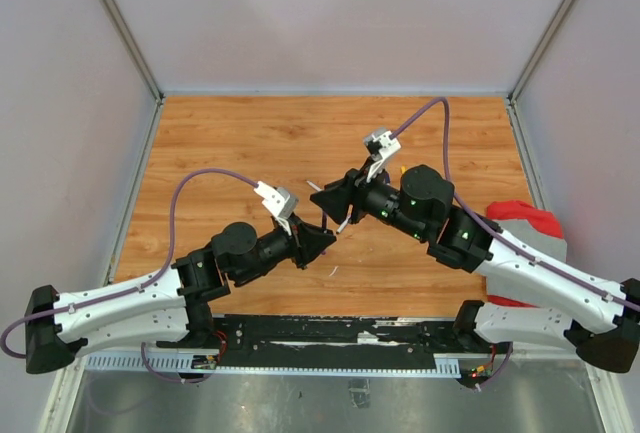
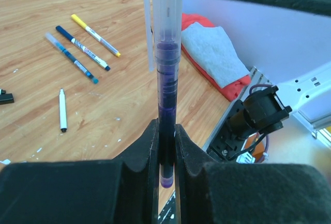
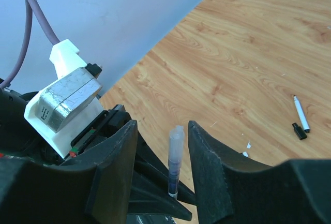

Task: Insert the pens into the pen caps
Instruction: Insert the pen cap onto the pen.

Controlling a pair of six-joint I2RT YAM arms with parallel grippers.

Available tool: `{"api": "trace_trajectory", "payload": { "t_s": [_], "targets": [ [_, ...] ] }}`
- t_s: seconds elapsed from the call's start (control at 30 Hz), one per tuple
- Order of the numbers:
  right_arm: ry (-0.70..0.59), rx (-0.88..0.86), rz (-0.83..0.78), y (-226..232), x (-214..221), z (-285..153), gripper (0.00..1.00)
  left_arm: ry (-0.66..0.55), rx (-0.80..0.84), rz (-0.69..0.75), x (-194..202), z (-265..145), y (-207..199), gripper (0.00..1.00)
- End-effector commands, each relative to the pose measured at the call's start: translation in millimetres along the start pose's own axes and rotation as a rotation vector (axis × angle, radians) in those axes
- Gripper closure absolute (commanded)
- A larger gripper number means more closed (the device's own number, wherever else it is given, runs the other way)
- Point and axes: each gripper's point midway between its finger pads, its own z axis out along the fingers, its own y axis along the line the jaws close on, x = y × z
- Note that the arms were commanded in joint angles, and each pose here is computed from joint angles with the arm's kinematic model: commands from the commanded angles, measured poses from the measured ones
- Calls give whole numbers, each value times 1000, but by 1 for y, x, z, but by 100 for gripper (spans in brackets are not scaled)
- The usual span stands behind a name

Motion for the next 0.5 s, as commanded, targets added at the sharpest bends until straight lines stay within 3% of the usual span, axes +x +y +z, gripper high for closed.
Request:
{"api": "trace_trajectory", "payload": {
  "t_s": [0.0,0.23,0.3,0.4,0.47],
  "targets": [
    [16,-34,2,8,-3,0,59,-45,37,10,-20,1,-11,99],
    [56,-15,-12,1,9,4,71,-46,39,11,-21,1,-12,99],
    [63,-11,-11,0,13,5,79,-48,38,12,-22,1,-12,100],
    [74,0,-6,-4,20,4,98,-57,37,11,-25,0,-13,99],
    [90,3,5,-8,29,3,100,-69,37,10,-29,-1,-13,99]
  ]
}}
